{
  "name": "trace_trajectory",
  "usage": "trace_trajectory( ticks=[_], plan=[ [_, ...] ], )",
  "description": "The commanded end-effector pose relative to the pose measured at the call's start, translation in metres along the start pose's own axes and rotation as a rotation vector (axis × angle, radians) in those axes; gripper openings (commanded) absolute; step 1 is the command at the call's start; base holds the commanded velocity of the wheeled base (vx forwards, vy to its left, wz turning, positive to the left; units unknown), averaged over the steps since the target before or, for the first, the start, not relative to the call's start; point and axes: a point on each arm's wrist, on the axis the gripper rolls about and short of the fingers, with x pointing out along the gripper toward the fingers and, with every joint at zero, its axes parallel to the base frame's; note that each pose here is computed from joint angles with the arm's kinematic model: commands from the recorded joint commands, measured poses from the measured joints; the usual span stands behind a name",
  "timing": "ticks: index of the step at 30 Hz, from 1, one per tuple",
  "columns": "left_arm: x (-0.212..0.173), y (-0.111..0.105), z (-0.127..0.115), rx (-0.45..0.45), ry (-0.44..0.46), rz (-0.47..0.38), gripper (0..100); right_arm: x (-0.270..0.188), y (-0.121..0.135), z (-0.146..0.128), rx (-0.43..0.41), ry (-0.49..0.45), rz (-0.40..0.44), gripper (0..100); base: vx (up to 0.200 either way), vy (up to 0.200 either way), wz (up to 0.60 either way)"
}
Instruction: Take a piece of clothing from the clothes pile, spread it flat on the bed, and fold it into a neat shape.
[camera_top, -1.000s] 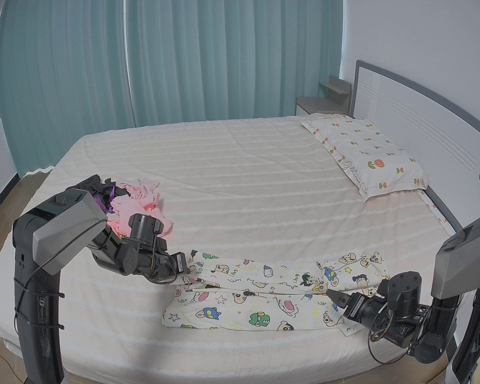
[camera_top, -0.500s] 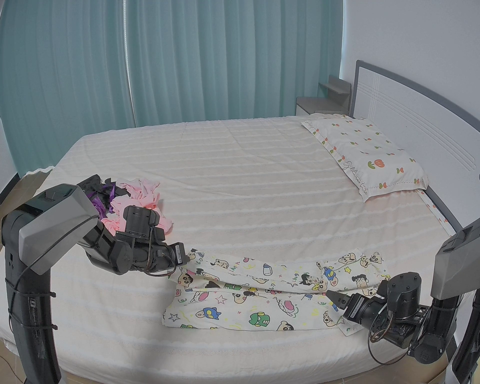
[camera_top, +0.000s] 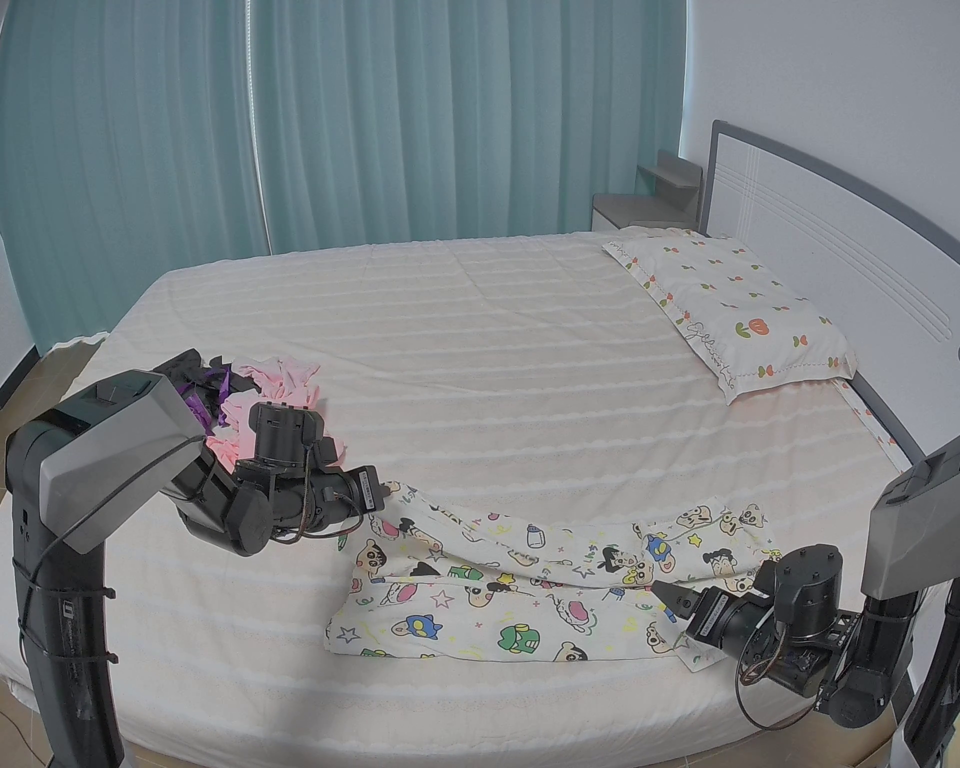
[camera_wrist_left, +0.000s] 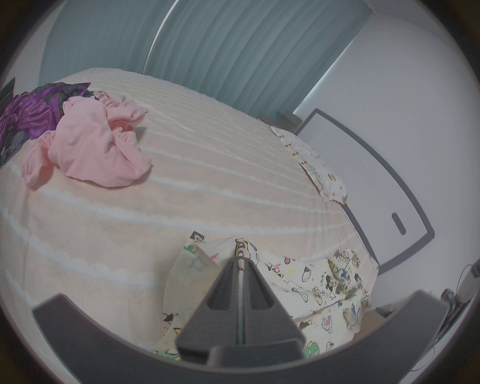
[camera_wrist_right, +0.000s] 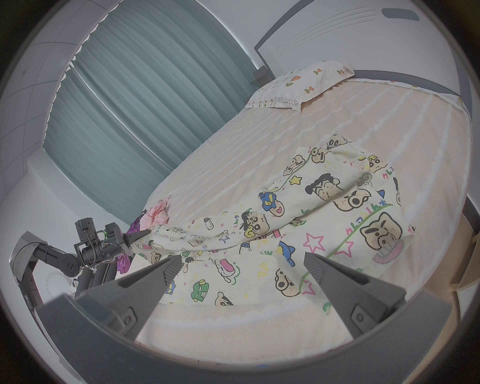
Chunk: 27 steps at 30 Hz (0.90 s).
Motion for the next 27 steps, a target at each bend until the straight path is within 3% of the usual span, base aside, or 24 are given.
trace_trajectory(
  ticks=[1, 9, 27],
  plan=[
    [0.001, -0.002, 0.004, -0.027, -0.031, -0.012, 0, 0.001, 0.001, 0.0, 0.001, -0.008, 0.008, 100, 0.0, 0.0, 0.0],
    [-0.002, -0.002, -0.007, -0.03, 0.004, -0.008, 0, 0.001, 0.001, 0.0, 0.001, -0.008, 0.008, 100, 0.0, 0.0, 0.0],
    [-0.002, 0.033, -0.056, -0.018, 0.167, 0.092, 0, 0.001, 0.0, 0.0, 0.001, -0.006, 0.006, 100, 0.0, 0.0, 0.0]
  ],
)
